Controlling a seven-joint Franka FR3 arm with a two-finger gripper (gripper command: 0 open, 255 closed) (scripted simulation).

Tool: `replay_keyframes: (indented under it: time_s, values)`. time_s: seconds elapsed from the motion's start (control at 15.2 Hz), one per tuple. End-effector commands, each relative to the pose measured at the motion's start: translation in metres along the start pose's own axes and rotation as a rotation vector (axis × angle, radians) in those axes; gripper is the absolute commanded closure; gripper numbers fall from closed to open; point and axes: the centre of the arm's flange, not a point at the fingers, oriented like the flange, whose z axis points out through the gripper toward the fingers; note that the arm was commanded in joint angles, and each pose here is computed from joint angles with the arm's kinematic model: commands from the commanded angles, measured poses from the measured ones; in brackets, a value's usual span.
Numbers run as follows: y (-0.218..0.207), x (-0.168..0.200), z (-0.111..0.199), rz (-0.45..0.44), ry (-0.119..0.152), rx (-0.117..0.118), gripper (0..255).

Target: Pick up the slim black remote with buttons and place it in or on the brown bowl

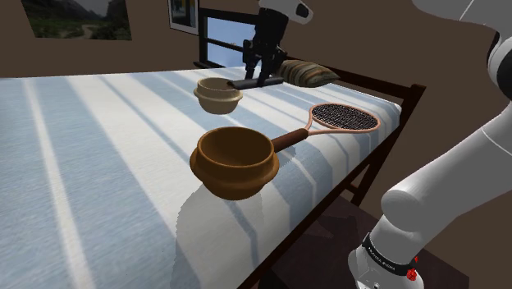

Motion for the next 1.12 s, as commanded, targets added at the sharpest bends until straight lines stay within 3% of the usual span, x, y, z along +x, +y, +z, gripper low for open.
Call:
replay_keyframes:
  time_s: [0.0,0.2,1.06]
  values:
    - [0.0,-0.002,-0.011,0.0,0.0,0.0,255]
    - [0.0,-0.005,-0.026,0.0,0.0,0.0,255]
    - [0.105,-0.136,0.009,0.0,0.0,0.0,255]
